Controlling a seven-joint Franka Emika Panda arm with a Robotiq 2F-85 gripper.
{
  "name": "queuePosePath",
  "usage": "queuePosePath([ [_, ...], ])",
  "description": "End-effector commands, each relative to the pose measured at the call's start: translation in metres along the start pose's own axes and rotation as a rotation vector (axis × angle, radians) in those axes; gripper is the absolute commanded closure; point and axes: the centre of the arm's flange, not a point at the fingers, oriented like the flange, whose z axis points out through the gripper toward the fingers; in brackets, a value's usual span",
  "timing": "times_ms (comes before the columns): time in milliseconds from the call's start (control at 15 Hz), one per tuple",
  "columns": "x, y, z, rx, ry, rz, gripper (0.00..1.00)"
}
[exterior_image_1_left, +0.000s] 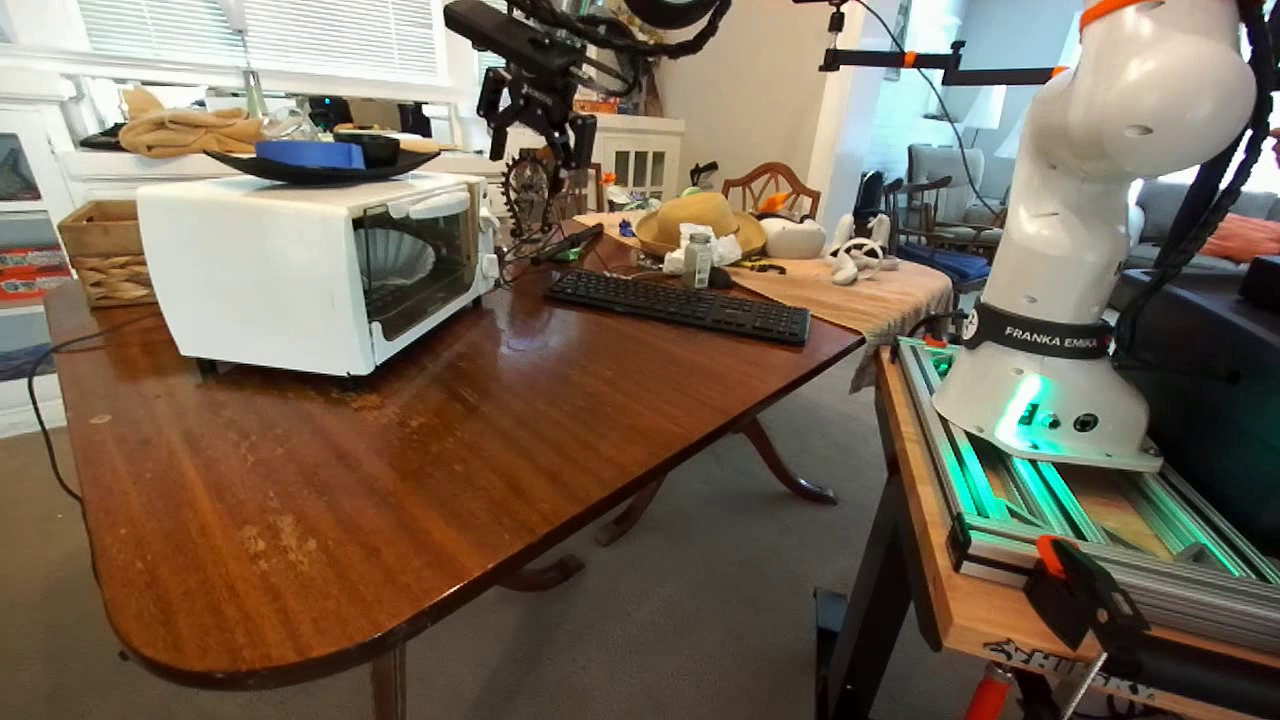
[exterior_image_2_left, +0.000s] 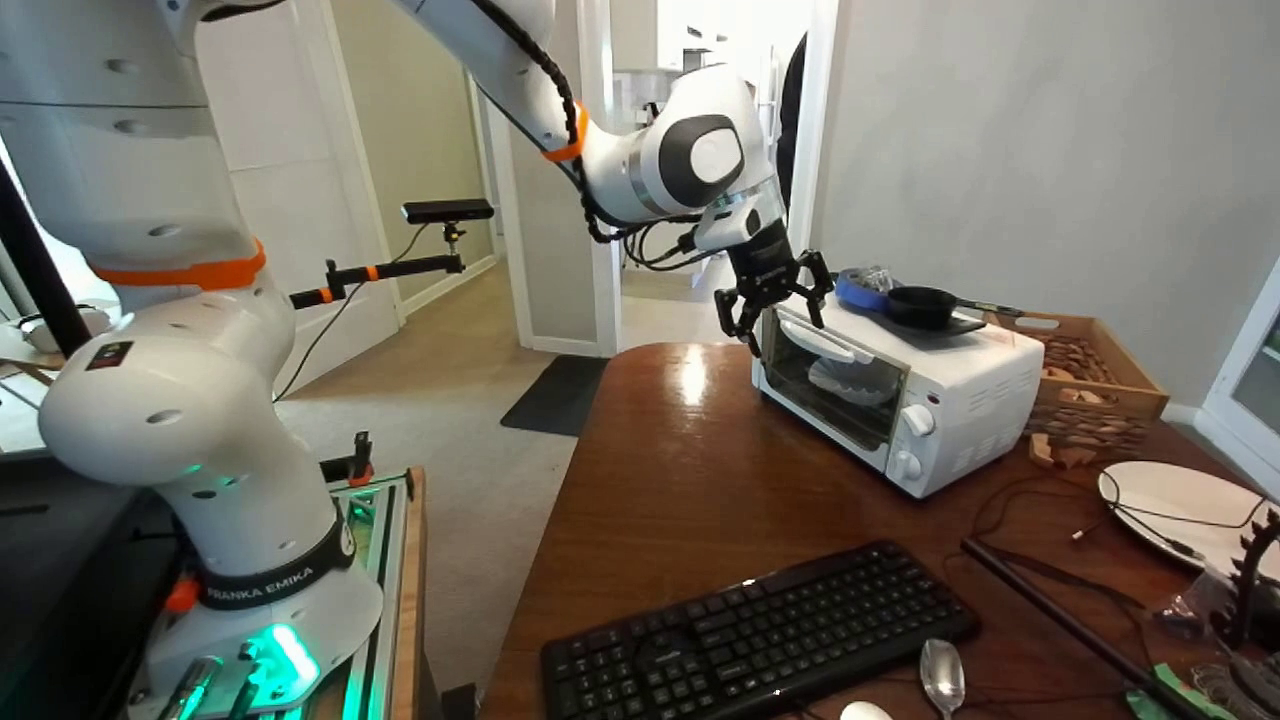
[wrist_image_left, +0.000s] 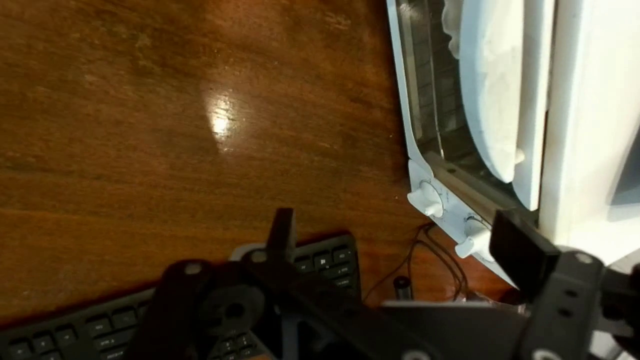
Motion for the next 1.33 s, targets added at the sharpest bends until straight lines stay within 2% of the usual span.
queuePosePath([
  [0,-0.008,-0.027,0.02,-0.027,-0.071,0.053,0.0],
  [467,-0.016,-0.046,0.039,-0.043,-0.135,0.047,0.0],
  [1267,-0.026,-0.035,0.06,-0.074,-0.162,0.019,0.0],
])
